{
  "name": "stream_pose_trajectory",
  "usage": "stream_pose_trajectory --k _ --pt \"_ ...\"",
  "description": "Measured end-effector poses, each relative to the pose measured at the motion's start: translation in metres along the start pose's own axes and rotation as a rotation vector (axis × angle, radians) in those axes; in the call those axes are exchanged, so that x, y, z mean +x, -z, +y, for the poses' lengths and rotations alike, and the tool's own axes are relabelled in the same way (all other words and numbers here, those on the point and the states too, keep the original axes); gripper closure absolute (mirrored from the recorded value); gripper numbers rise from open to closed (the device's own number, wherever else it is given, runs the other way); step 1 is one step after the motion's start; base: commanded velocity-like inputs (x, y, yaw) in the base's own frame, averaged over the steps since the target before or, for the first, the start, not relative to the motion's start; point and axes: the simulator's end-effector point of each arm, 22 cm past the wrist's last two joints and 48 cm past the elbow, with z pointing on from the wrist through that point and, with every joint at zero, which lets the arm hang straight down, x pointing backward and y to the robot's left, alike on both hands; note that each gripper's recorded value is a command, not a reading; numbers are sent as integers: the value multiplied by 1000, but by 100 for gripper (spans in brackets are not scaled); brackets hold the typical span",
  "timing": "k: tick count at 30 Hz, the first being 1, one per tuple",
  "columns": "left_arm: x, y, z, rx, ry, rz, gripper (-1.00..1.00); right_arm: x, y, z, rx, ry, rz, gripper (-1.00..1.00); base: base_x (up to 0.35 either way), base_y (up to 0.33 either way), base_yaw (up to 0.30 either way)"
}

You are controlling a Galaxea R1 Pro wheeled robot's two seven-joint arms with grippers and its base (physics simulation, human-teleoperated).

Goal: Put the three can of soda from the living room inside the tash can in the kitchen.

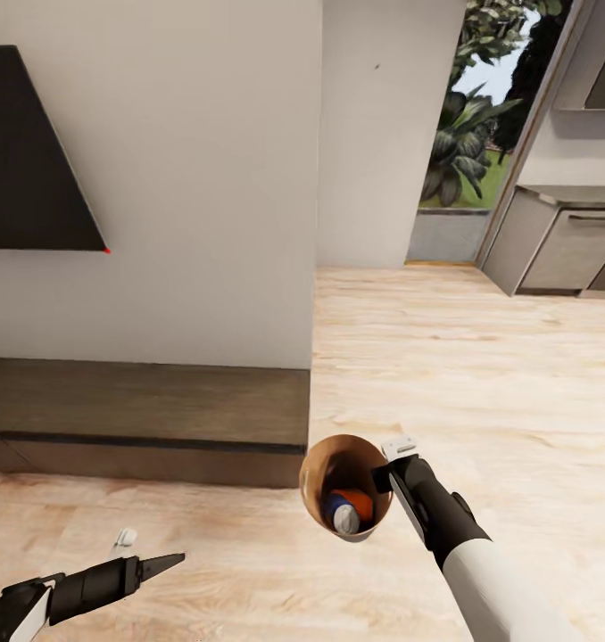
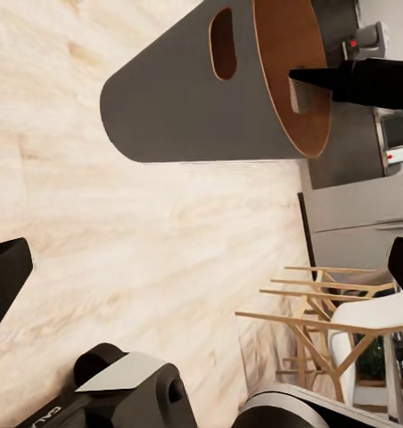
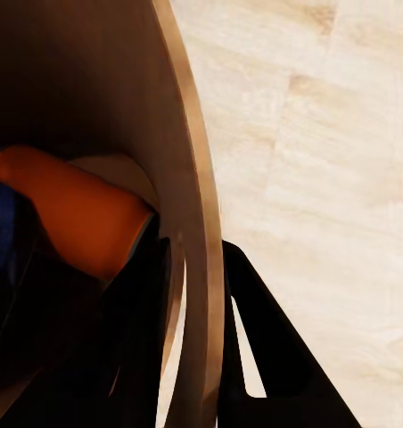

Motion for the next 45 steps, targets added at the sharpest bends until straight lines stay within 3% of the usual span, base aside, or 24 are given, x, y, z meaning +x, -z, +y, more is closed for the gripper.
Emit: stream_pose_trajectory --k 20,30,45 --pt "0 0 0 0 0 1 -100 1 0 0 2 3 2 100 0 0 290" --pt "0 0 0 0 0 1 -100 16 -6 12 -2 66 36 100 0 0 290" --pt "0 -1 0 1 0 1 -100 16 -6 13 -2 73 36 100 0 0 290"
